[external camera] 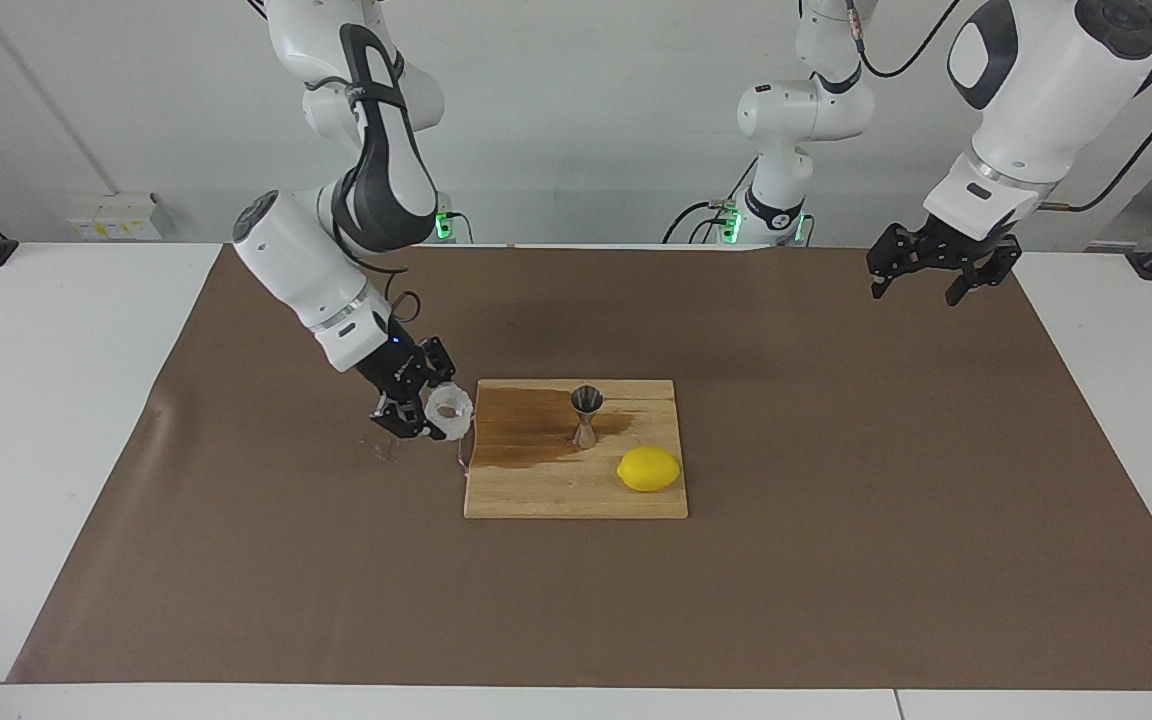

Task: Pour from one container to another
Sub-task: 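Carry the white cup back to its starting spot with the right gripper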

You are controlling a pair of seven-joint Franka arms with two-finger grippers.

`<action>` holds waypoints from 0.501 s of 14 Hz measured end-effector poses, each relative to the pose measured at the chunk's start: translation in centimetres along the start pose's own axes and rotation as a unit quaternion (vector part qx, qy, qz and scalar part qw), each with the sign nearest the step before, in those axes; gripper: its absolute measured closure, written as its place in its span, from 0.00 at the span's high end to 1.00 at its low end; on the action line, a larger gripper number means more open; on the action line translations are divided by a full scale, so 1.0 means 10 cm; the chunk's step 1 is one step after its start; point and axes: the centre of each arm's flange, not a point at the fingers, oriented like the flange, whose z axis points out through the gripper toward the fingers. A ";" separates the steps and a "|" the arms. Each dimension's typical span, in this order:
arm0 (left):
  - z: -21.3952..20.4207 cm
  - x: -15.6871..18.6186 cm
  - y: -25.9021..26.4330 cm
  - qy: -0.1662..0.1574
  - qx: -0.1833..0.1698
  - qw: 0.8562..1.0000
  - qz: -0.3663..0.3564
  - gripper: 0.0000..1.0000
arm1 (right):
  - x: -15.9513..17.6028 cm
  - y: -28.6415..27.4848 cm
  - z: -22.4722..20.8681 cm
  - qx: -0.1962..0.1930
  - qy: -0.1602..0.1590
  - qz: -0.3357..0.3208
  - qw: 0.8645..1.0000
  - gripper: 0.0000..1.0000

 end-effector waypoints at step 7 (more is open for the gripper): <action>0.00 0.00 0.00 0.000 0.000 1.000 0.000 1.00 | -1.48 -0.15 -0.05 0.029 0.042 -0.044 0.998 0.52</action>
